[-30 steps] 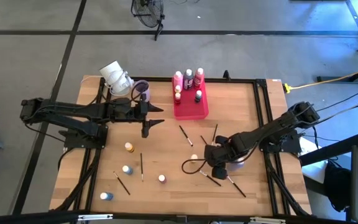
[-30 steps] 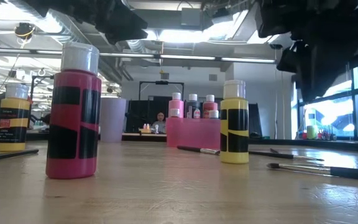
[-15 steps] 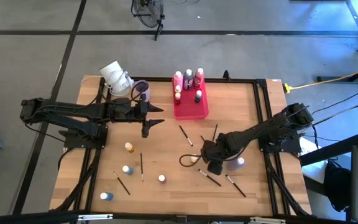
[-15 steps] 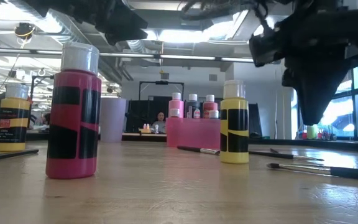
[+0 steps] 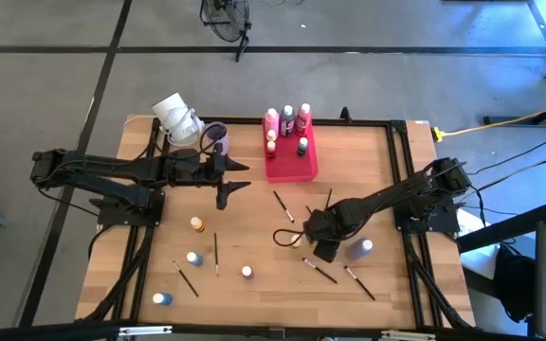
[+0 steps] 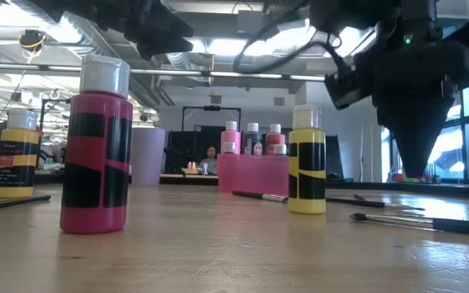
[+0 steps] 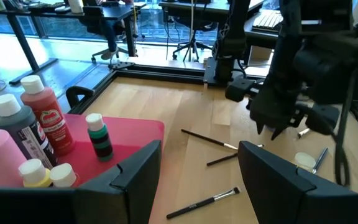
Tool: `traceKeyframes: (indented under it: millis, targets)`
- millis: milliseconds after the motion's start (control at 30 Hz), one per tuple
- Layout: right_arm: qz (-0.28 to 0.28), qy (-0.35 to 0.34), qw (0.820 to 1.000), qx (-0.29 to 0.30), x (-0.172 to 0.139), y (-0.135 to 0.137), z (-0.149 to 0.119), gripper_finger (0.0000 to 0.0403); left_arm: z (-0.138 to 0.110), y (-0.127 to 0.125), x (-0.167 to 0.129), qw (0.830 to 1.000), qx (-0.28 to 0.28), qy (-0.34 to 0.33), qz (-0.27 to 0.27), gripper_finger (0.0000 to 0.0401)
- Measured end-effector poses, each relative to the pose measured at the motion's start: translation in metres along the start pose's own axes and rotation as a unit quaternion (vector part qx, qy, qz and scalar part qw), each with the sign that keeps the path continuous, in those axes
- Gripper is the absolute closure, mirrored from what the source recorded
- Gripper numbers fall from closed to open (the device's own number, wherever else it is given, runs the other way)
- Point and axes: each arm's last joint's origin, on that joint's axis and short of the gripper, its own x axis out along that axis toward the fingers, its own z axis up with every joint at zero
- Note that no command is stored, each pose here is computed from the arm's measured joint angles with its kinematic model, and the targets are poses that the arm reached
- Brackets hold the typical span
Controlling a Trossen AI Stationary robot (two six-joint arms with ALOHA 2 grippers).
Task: Pick & Place Paint Supplies
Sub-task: Put the black paint brush into the purple cup
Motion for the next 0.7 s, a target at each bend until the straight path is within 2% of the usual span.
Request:
traceKeyframes:
  millis: [233, 700]
  targets:
    - [-0.016, 0.015, 1.0, -0.01, 0.015, 0.0, 0.005, 0.0275, 0.0, 0.0, 0.0, 1.0, 0.0, 0.0, 0.0, 0.0191]
    - [-0.009, 0.029, 1.0, -0.004, 0.035, 0.007, 0.01, 0.0275, 0.001, 0.0, 0.0, 1.0, 0.0, -0.003, 0.0, 0.0191]
